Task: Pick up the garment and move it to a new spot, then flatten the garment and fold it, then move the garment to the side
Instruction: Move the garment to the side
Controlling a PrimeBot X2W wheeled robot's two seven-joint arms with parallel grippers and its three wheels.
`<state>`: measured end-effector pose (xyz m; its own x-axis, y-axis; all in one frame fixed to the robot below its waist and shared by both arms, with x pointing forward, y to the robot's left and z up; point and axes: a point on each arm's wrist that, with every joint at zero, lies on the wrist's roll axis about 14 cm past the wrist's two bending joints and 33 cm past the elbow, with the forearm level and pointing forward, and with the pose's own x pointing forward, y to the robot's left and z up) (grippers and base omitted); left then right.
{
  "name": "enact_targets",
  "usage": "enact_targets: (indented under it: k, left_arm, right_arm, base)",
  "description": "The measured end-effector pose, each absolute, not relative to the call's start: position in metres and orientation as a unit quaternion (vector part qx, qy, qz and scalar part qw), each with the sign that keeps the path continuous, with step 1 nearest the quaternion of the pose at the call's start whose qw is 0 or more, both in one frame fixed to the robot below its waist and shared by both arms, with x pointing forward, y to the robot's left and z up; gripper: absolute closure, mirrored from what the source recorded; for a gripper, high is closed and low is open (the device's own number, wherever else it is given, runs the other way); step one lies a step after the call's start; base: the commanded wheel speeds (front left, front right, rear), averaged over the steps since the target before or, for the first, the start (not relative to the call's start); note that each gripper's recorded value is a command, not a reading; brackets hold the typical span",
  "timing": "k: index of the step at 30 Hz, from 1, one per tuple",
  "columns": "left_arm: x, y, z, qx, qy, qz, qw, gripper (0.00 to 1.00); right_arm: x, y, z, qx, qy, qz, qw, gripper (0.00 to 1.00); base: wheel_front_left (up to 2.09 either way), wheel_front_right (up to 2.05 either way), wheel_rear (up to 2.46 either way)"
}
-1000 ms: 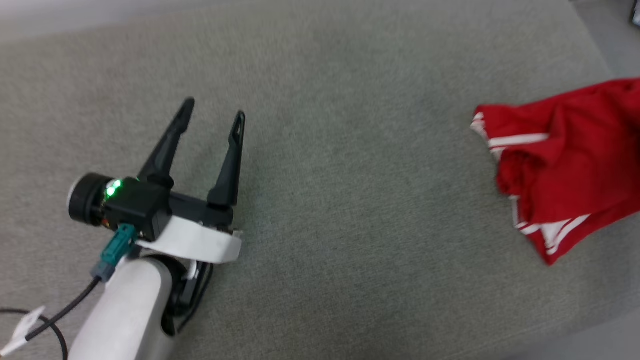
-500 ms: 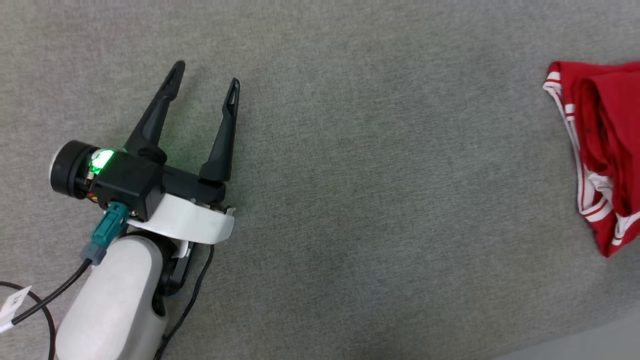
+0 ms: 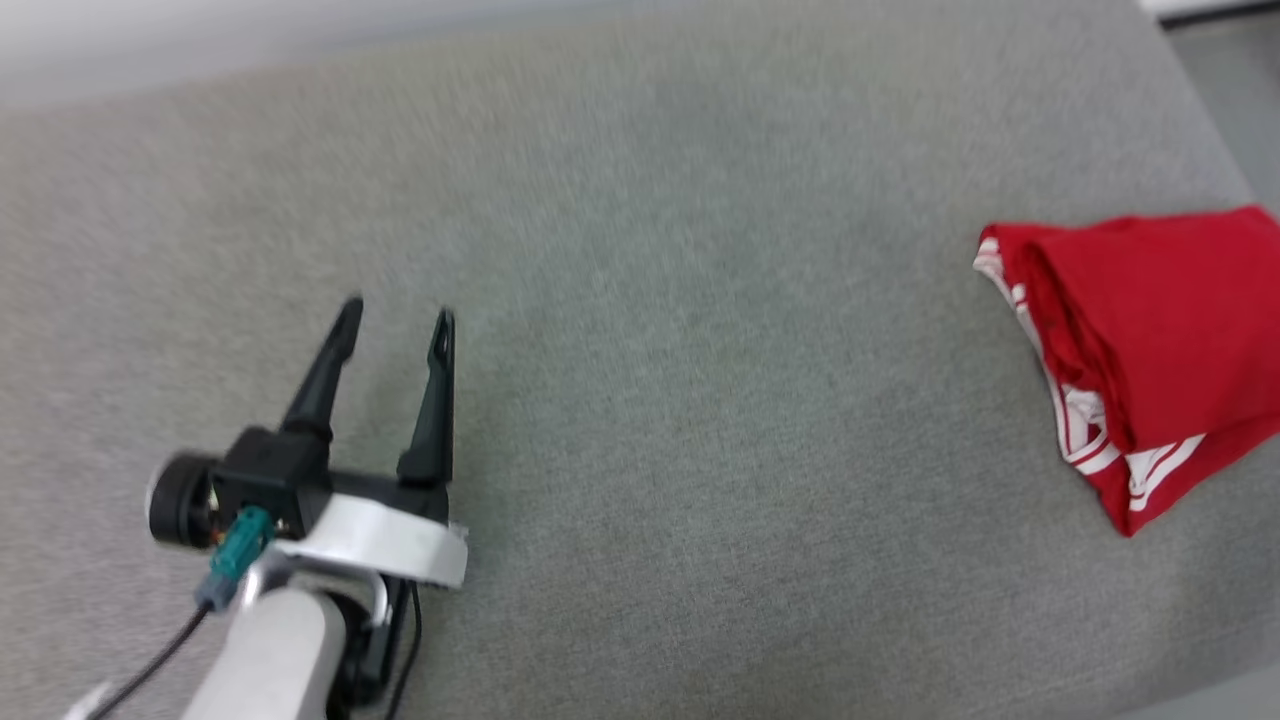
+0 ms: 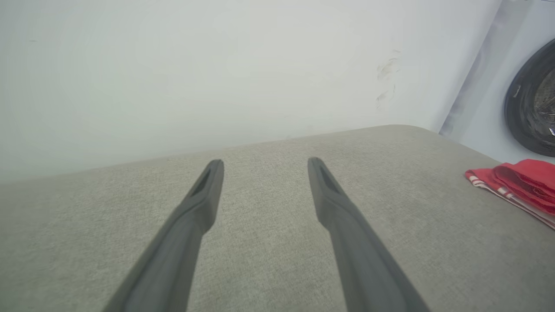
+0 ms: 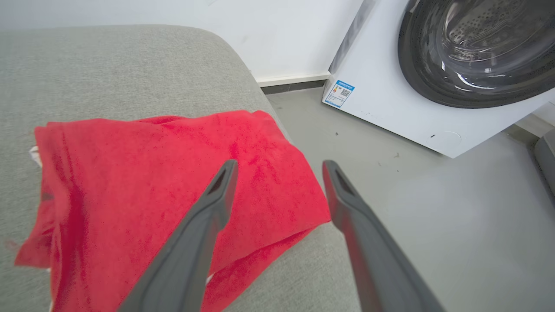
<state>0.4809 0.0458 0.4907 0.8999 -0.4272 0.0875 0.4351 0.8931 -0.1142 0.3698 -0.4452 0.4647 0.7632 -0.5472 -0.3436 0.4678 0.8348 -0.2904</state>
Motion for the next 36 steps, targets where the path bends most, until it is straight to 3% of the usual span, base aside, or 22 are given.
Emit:
enact_targets:
  k: [9, 21, 29, 36]
  left_arm:
    - [0.434, 0.083, 0.513, -0.076, -0.03, -0.154, 0.985, 0.0]
    - [0.384, 0.155, 0.52, -0.062, -0.038, -0.05, 0.996, 0.0]
    - [0.363, 0.182, 0.52, -0.04, -0.039, -0.024, 0.998, 0.0]
    - [0.354, 0.184, 0.513, -0.037, -0.029, -0.021, 0.999, 0.0]
  right_arm:
    - [0.348, -0.357, 0.469, -0.035, 0.16, -0.192, 0.968, 0.0]
    - [0.363, -0.245, 0.501, 0.014, 0.07, -0.05, 0.996, 0.0]
    - [0.351, -0.208, 0.534, 0.007, 0.008, 0.0, 1.0, 0.0]
    - [0.333, -0.203, 0.539, 0.002, -0.003, 0.002, 1.0, 0.0]
  base:
    - [0.0, 0.0, 0.0]
    - [0.0, 0.0, 0.0]
    - [0.0, 0.0, 0.0]
    - [0.0, 0.0, 0.0]
